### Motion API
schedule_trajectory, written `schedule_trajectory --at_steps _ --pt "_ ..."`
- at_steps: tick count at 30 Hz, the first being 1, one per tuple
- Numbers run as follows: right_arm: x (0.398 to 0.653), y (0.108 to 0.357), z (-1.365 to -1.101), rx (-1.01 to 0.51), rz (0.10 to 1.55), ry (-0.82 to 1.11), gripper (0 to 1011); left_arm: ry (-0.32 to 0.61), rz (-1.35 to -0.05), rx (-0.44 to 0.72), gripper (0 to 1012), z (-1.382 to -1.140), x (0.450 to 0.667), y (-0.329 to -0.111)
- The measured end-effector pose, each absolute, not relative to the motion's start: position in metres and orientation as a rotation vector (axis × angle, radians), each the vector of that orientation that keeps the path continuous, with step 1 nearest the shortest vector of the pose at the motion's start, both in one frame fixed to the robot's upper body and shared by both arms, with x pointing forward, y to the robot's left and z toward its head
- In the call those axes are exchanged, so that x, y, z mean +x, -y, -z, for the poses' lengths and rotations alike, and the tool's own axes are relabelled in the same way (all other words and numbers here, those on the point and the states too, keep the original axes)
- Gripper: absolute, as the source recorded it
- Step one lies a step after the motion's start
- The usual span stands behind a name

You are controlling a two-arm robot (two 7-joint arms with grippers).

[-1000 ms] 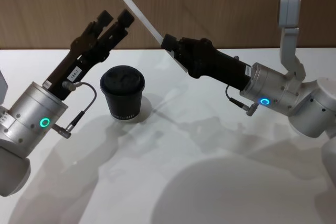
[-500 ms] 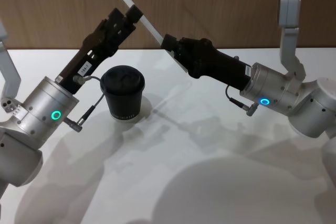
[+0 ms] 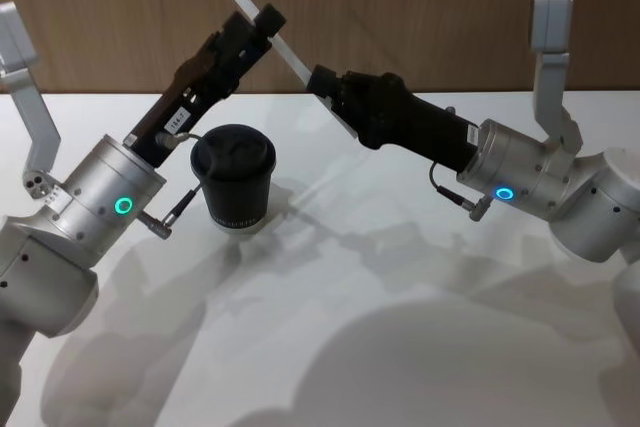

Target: Pick up the straw with one hand, pass it to the other hand, and insert it into the cup.

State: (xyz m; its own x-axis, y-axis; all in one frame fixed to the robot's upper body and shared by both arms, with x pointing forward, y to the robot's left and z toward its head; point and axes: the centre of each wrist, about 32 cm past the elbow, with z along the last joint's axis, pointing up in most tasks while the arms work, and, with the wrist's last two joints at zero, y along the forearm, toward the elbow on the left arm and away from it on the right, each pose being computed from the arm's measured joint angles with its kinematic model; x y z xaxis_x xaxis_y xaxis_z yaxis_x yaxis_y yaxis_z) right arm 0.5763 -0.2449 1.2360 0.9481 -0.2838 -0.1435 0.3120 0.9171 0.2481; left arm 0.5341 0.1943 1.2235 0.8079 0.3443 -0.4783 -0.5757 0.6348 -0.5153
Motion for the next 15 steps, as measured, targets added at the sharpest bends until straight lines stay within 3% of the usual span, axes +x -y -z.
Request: schedule_trajectory --at_steps 15 --pt "0.576 0.245 -1.236 0.272 0.307 -0.106 1 -0.37 -0.515 -0.718 1002 -1.222 0.547 -0.187"
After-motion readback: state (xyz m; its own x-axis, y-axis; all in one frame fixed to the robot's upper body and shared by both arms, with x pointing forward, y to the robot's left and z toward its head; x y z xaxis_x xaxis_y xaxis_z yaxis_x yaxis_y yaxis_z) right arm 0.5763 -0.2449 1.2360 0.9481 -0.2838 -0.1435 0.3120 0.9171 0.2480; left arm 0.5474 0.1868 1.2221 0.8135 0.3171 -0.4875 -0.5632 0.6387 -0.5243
